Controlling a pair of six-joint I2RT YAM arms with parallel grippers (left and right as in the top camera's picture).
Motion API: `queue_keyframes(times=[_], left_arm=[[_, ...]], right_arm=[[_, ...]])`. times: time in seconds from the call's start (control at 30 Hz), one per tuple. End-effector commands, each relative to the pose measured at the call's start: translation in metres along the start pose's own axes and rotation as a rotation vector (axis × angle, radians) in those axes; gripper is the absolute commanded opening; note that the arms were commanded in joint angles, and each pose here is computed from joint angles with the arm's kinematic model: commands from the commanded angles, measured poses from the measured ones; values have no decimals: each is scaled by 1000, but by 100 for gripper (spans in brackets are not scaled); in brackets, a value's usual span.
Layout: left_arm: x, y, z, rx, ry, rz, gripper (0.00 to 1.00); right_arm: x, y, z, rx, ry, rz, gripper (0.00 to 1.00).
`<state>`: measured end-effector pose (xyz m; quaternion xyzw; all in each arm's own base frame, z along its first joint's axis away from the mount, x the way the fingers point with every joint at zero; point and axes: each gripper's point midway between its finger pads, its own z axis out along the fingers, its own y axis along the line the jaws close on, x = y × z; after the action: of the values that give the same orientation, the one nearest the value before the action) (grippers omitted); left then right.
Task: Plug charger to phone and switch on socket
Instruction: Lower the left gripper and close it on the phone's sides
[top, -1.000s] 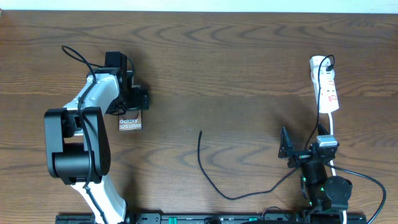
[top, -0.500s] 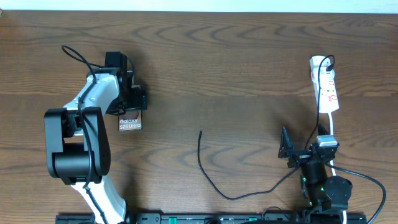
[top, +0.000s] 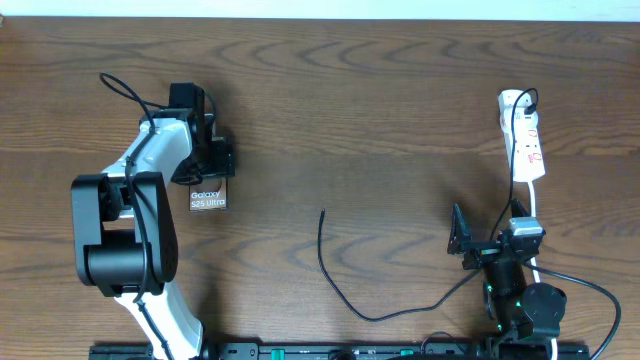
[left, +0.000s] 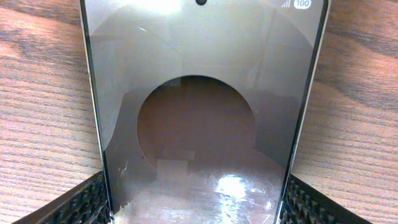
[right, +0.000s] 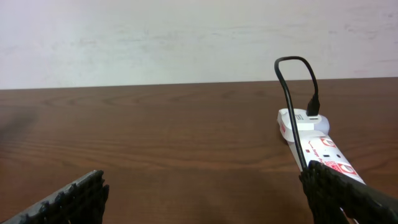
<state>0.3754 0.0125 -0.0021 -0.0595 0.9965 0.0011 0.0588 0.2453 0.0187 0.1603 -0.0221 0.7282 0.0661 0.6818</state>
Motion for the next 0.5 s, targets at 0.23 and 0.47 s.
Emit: queue_keyframes(times=[0.23,0.47], left_arm=[[8,1,9,-12,36,16,76],[8,1,9,-12,36,16,74]], right_arm=[[1,2,0,-6,1,-13,99],[1,2,0,-6,1,-13,99]])
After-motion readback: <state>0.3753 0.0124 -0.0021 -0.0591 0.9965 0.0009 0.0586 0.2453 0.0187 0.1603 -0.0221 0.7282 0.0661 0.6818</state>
